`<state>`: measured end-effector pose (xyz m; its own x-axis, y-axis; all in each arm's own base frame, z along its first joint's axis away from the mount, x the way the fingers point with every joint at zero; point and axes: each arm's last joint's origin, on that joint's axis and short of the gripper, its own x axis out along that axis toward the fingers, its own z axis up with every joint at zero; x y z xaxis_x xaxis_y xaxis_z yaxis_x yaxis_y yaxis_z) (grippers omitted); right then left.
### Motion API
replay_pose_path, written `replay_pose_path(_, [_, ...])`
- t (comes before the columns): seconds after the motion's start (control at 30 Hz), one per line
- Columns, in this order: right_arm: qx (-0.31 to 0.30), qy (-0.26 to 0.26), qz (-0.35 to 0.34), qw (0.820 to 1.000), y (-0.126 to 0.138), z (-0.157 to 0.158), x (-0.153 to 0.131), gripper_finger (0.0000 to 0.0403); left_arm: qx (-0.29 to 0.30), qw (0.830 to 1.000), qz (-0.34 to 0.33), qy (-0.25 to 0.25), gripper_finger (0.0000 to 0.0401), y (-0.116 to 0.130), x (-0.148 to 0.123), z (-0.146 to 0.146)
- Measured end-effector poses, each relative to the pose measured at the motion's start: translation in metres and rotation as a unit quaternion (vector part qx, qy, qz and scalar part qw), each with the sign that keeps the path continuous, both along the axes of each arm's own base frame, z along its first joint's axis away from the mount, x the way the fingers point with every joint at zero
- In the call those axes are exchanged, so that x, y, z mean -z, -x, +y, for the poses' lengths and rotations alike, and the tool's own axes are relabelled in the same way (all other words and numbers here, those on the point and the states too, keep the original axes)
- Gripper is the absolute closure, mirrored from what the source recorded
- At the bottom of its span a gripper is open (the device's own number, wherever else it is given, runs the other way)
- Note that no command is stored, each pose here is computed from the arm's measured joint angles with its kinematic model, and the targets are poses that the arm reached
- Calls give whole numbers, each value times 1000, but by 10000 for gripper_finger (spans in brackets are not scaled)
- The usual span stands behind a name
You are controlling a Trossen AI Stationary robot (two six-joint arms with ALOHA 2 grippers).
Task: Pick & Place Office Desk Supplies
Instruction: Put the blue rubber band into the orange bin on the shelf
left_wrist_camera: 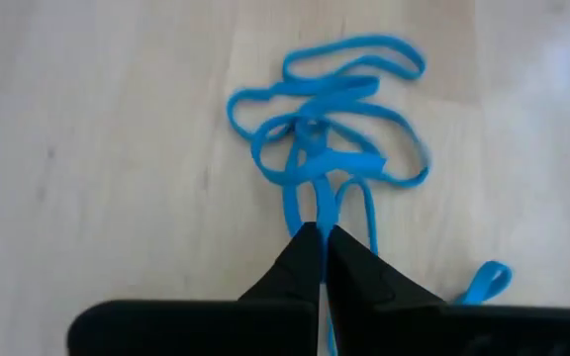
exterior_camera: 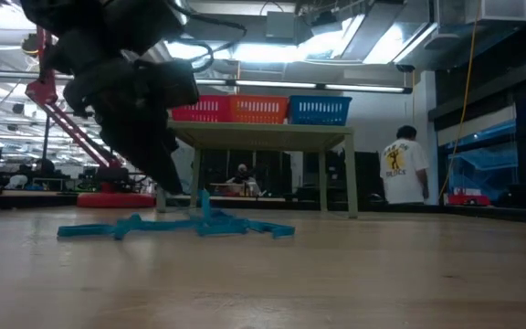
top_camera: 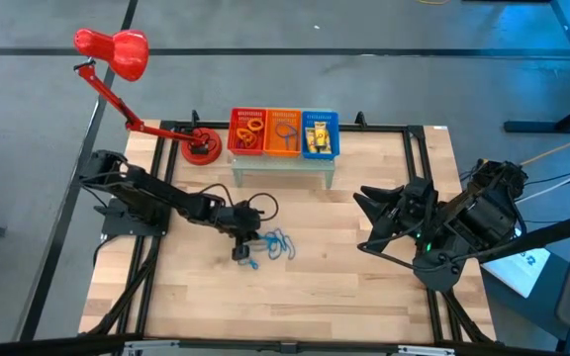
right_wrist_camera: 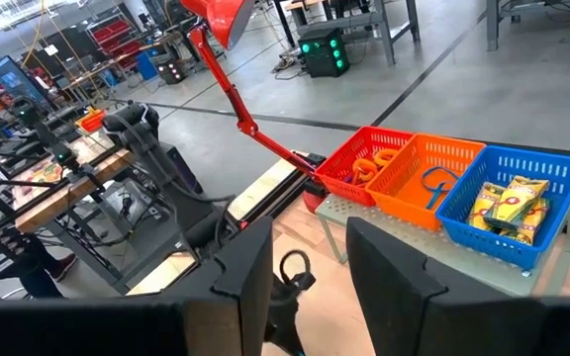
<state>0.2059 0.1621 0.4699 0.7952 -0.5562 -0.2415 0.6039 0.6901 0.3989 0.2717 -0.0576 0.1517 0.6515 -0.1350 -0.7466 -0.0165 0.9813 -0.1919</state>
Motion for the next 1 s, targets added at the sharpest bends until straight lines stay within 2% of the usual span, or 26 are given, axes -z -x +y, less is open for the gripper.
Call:
replay_pose_path(0.3, [0,1,0,1000,0,0,0,270,-11,1000,-13,-8,398,9,-20,12])
replay_pose_path(0.4, [1,3,0,1000,0,0,0,270,-21,999,-46,-3,398,14,-37,17])
replay_pose_path(0.53, [4,5,-2,1000,0,0,0,270,-45,995,-84,-20,398,21,-64,21])
replay_pose_path(0.67, [8,6,-1,1000,-2,-2,0,270,-78,985,-152,-32,398,22,-101,28])
replay_pose_path(0.8, [12,11,2,1000,-4,-4,0,270,-102,969,-211,-77,398,17,-139,41])
replay_pose_path(1.0, [17,15,4,1000,-5,-7,0,270,-168,941,-258,-138,398,9,-183,85])
